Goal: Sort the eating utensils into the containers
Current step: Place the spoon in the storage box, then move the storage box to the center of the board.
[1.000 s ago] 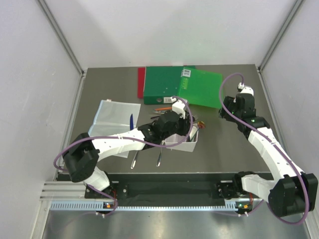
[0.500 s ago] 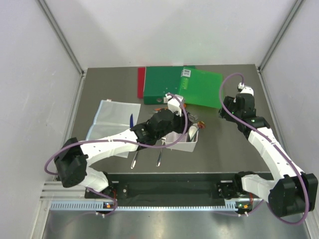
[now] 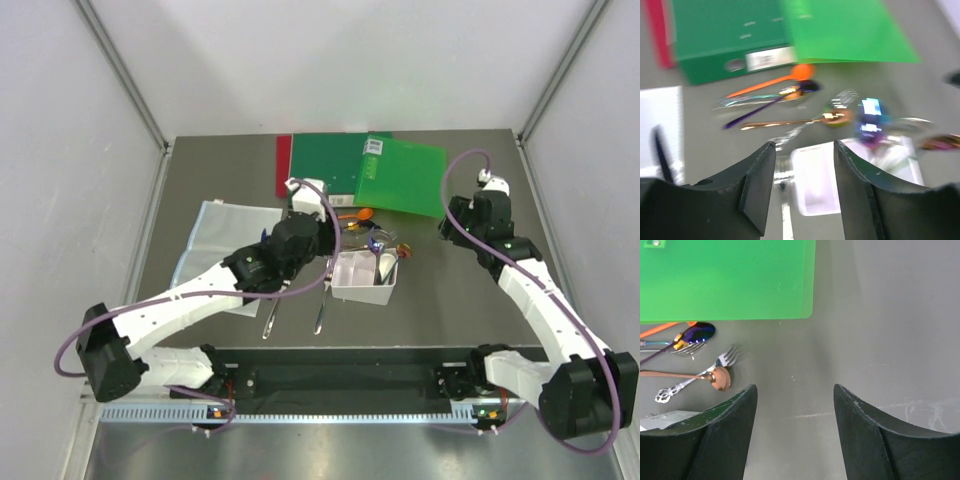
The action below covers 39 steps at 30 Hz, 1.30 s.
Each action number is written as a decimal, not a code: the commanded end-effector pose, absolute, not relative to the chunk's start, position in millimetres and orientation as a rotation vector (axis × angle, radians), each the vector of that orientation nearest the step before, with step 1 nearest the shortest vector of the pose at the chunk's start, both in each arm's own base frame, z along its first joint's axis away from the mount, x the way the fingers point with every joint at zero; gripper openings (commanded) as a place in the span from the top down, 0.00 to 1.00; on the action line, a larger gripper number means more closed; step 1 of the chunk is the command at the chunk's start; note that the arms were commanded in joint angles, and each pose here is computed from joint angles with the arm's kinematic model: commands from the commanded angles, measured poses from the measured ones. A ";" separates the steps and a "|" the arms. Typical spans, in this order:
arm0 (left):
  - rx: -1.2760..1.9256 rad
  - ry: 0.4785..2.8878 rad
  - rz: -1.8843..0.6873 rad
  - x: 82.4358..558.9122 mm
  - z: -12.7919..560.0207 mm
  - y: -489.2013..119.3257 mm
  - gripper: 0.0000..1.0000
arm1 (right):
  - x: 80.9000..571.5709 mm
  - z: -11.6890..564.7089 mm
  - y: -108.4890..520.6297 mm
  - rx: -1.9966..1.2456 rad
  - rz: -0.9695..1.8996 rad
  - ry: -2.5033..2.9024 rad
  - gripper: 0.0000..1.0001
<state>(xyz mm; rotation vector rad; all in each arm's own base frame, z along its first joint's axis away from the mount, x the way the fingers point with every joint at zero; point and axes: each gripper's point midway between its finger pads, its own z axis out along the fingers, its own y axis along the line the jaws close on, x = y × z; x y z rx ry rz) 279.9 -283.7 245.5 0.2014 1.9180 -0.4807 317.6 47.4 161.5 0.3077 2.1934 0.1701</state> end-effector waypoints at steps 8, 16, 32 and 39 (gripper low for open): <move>0.211 2.302 -0.405 291.3 148.4 -246.9 0.44 | 299.9 151.4 72.8 0.282 0.369 2.264 0.35; 0.292 2.388 -0.653 275.5 121.0 -287.7 0.42 | 276.4 139.4 94.5 0.283 0.556 2.295 0.34; 0.393 2.552 -0.742 255.5 70.9 -307.1 0.62 | 280.2 126.3 101.9 0.322 0.612 2.304 0.34; 0.394 2.545 -0.757 264.6 69.7 -322.2 0.80 | 277.2 111.8 120.1 0.346 0.732 2.333 0.39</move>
